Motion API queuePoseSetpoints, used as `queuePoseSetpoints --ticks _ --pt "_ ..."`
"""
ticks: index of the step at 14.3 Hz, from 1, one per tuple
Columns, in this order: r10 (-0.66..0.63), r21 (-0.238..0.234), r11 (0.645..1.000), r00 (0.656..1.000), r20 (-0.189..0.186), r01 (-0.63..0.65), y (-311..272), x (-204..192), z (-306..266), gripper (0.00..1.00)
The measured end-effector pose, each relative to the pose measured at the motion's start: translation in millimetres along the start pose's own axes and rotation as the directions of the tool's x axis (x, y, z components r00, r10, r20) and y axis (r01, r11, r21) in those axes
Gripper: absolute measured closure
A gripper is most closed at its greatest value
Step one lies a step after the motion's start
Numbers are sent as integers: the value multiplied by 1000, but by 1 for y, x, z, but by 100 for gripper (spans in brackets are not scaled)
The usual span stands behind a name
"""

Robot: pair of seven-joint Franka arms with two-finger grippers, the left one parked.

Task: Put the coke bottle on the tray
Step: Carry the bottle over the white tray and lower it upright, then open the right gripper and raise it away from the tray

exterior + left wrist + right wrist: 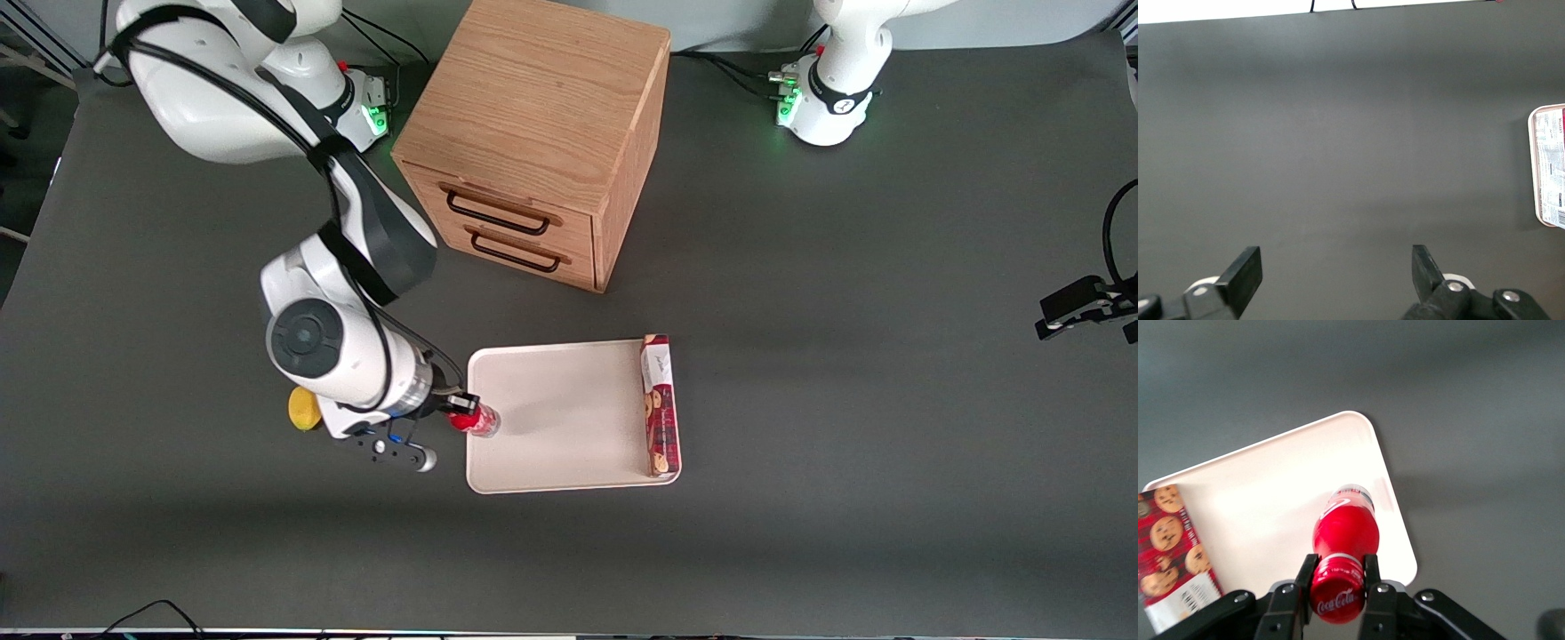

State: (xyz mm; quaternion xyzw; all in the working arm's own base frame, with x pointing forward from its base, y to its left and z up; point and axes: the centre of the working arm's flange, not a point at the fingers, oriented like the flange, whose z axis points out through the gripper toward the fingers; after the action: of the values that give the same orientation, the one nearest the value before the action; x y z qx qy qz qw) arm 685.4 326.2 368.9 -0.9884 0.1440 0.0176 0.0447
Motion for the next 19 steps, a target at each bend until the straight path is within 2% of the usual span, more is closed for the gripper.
queuePoseSetpoints --ticks 5,6,10,12,13,14,15,16,17,19 --pt "-4 -22 1000 1000 -23 4 -10 -1 40 68" --pt "-4 -28 1000 1000 -28 3 -11 -1 43 64" --pt "-16 -16 1000 999 -44 15 -18 -5 15 24" --pt "-37 -31 999 998 -48 36 -11 -14 -49 5" --pt "-60 -48 997 997 -58 57 1 -20 -97 0" --pt "-76 -71 995 995 -62 71 20 -33 -154 0" --pt "-82 -88 993 995 -48 77 44 -49 -206 0" --pt "-88 -105 991 996 -11 87 72 -69 -251 0" --pt "-103 -125 987 994 21 105 102 -87 -287 0" --pt "-138 -171 974 989 53 145 163 -113 -338 0"
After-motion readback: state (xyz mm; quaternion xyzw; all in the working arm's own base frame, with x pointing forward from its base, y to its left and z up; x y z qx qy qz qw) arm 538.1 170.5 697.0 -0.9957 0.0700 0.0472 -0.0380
